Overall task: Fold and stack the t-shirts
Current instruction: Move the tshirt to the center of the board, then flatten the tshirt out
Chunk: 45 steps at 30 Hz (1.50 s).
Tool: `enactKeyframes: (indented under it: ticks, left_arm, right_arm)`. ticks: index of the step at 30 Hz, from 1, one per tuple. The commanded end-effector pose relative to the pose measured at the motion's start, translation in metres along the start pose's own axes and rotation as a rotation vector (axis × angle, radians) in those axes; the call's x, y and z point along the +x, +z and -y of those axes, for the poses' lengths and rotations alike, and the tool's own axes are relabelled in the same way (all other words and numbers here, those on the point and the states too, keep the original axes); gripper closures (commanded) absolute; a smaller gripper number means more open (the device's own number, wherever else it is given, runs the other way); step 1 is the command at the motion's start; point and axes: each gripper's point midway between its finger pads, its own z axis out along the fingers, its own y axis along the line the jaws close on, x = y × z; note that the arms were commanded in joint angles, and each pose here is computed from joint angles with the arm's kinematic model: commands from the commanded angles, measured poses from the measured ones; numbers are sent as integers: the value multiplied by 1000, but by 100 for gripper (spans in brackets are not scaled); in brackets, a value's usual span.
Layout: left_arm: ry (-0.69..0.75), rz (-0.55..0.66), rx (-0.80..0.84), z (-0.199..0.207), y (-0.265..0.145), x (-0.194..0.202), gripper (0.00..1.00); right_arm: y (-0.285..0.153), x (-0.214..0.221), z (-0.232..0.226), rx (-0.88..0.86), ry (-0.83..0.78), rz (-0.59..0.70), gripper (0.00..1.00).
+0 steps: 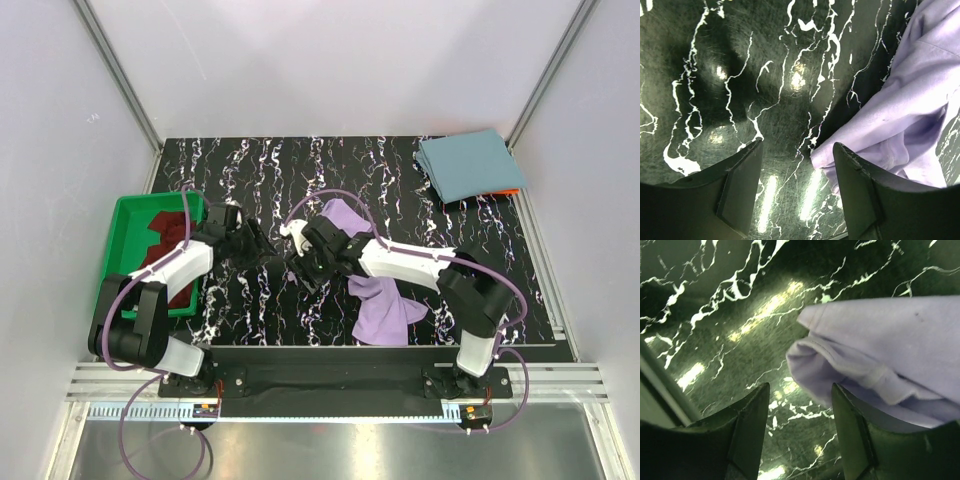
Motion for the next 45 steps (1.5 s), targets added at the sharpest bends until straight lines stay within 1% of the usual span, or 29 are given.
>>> enactKeyframes:
  ticks: [1,5,10,16,19,21,22,23,24,25,26,28,29,30,31,33,34,37,39,41,45]
  left_arm:
    - [17,45,81,18,-6,-11,37]
    - [12,48,82,19,-6,-12,36]
    - [7,56,85,21,-7,-14,36]
    - [5,58,85,22,-7,-16,35]
    - [4,59,80,21,-6,-17,35]
    - [5,57,77,21,-6,-17,35]
    - [6,60,81,23,-7,-19,35]
    - [8,59,82,23,-7,-19,35]
    - [8,59,82,23,-7,-19,35]
    - [11,61,84,24,-7,-20,35]
    - [14,60,81,24,-8,-20,35]
    - [39,68,74,23,-9,-22,35]
    - [47,75,73,24,-10,-24,35]
    - [48,80,63,22,-10,-26,35]
    - [51,87,63,23,-10,-27,35]
    - [53,104,68,26,-10,-32,35]
    - [56,110,72,28,-11,-34,35]
    - [92,132,88,37,-12,-39,35]
    - [127,151,93,45,-13,-41,35]
    - [177,157,128,57,-14,-38,35]
    - [249,163,209,83,-13,-29,35]
  right_arm:
    - [7,-17,12,75,-46,65,41]
    - [10,-16,21,123,-91,50,42]
    - [12,-8,16,144,-146,33,41]
    - [17,-5,3,125,-168,51,44]
    - [16,-6,0,121,-172,60,43]
    - [18,-5,6,155,-172,55,44]
    - [20,-3,11,183,-172,46,46]
    - [21,-2,15,202,-174,40,50]
    - [21,-3,19,228,-173,40,58]
    - [18,-5,28,286,-171,48,67]
    - [10,-12,32,320,-166,71,85]
    - [-9,-26,45,405,-148,107,100]
    - [-28,-42,44,414,-136,161,100]
    - [-41,-47,53,427,-110,172,100]
    - [-58,-63,53,409,-77,225,100]
    - [-73,-72,63,410,-43,252,100]
    - [-83,-78,76,429,-17,272,100]
    - [-96,-84,105,472,47,282,100]
    - [-103,-87,117,475,71,296,100]
    - [-109,-92,126,462,122,320,100]
    - [-115,-104,128,427,138,354,100]
